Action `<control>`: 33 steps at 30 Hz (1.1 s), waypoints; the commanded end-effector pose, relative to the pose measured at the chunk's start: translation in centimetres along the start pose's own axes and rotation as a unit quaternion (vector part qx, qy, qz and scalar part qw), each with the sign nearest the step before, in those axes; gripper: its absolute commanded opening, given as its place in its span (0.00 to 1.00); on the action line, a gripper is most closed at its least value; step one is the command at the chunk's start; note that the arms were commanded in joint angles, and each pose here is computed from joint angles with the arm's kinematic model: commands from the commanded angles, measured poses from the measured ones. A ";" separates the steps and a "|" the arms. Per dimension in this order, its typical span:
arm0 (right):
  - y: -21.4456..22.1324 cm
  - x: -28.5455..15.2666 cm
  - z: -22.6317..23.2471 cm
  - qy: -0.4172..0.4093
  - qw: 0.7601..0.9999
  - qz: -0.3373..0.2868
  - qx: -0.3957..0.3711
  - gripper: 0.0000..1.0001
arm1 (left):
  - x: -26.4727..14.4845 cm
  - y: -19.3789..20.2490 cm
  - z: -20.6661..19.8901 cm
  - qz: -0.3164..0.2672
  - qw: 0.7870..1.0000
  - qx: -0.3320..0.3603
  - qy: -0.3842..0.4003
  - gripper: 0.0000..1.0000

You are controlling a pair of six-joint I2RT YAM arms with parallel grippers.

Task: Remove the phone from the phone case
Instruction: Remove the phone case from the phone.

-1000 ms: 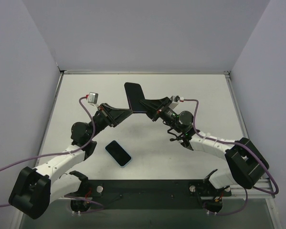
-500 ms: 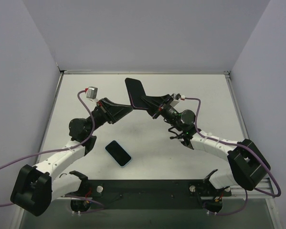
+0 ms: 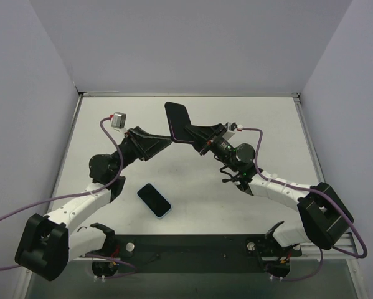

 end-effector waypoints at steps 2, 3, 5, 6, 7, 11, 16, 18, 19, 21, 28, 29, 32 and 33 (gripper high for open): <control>2.9 -2.2 7.0 -0.170 0.982 0.058 -0.062 0.00 | 0.0 -1.5 -4.3 -0.035 0.996 0.044 0.071 0.58; 2.9 -2.2 6.9 -0.168 0.982 0.059 -0.062 0.00 | 0.1 -1.5 -4.1 -0.034 0.996 0.041 0.067 0.65; 3.0 -2.1 7.0 -0.170 0.982 0.060 -0.062 0.00 | 0.3 -1.3 -3.9 -0.027 0.997 0.037 0.064 0.67; 3.0 -2.1 6.9 -0.169 0.982 0.060 -0.062 0.00 | 0.4 -1.3 -3.7 -0.024 0.997 0.033 0.059 0.68; 2.9 -2.1 6.9 -0.169 0.982 0.059 -0.062 0.00 | 0.6 -1.1 -3.4 -0.019 0.998 0.035 0.054 0.68; 3.0 -1.9 7.0 -0.170 0.982 0.061 -0.063 0.00 | 1.0 -0.4 -2.0 -0.010 0.999 0.021 0.029 0.73; 3.1 -2.0 7.1 -0.171 0.981 0.062 -0.064 0.00 | 1.3 -0.2 -1.5 -0.004 1.000 0.010 0.028 0.78; 3.1 -2.0 7.1 -0.171 0.981 0.063 -0.064 0.00 | 1.4 -0.1 -1.5 -0.002 1.000 0.009 0.030 0.78; 3.2 -2.0 7.2 -0.173 0.981 0.064 -0.064 0.00 | 1.4 -0.1 -1.3 -0.003 1.000 0.008 0.029 0.78; 3.2 -1.9 7.2 -0.173 0.981 0.064 -0.064 0.00 | 1.5 -0.1 -1.5 -0.003 0.999 0.008 0.033 0.78; 3.1 -1.7 7.1 -0.170 0.981 0.064 -0.060 0.00 | 1.5 0.0 -1.6 -0.002 0.999 0.004 0.034 0.49; 3.1 -1.7 7.0 -0.169 0.982 0.063 -0.060 0.00 | 1.5 0.0 -1.7 -0.003 0.999 0.004 0.036 0.45; 3.1 -1.6 7.1 -0.170 0.981 0.064 -0.060 0.00 | 1.6 -0.1 -1.7 -0.006 0.999 0.004 0.035 0.23; 3.1 -1.6 7.0 -0.170 0.982 0.064 -0.059 0.00 | 1.5 -0.2 -1.7 -0.007 0.999 0.005 0.035 0.03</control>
Point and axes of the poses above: each gripper's point midway between its finger pads, its own x axis out along the fingers, its own z axis along the line the jaws close on, y = z × x, the point moved 3 cm from there along -x, back along the fingers, and after that the axes turned 1 degree about -x, right-handed, at the moved point
